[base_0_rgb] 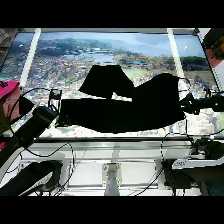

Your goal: Fold the clothes and pants, and hang the long-sleeved shirts on hangers.

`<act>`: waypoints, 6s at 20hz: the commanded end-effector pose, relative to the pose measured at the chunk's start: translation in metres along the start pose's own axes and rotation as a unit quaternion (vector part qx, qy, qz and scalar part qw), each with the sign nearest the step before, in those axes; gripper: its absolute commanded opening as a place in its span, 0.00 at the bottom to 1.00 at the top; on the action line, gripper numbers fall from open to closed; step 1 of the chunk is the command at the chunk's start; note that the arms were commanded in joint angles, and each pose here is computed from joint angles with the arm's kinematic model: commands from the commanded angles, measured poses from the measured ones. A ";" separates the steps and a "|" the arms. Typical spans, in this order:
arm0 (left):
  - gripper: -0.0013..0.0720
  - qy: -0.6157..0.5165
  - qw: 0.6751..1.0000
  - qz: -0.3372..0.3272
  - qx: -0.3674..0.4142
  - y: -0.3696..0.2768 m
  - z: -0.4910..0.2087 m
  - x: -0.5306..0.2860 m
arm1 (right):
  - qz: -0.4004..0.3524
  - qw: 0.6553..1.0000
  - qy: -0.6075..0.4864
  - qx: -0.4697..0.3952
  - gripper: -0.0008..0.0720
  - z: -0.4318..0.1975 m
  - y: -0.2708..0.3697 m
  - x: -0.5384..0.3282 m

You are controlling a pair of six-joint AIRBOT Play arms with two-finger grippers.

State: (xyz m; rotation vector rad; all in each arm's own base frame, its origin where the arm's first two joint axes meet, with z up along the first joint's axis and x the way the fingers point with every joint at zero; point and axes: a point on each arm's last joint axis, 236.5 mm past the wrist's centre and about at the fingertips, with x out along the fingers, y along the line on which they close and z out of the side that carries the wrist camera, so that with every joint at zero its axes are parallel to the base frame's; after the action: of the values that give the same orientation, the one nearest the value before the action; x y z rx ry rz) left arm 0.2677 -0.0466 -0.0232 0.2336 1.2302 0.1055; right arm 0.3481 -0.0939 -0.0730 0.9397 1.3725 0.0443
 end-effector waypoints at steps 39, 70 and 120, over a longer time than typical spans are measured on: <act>0.02 -0.132 0.973 0.187 -0.017 0.154 0.038 -0.076 | -0.073 0.995 0.003 -0.073 0.04 0.007 -0.025 -0.016; 0.02 -0.126 0.929 -0.057 -0.342 0.159 0.016 0.023 | 0.206 0.976 0.023 -0.067 0.03 -0.034 0.032 -0.058; 0.02 -0.058 0.901 -0.209 -0.376 0.138 -0.020 0.046 | 0.016 0.991 0.082 0.105 0.77 -0.047 -0.060 -0.027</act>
State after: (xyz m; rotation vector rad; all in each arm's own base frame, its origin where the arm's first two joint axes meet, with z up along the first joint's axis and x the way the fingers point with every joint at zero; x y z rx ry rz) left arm 0.2739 0.1012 -0.0411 -0.6941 1.0056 0.1836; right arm 0.2715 -0.1275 -0.0747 1.1643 1.5034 0.0042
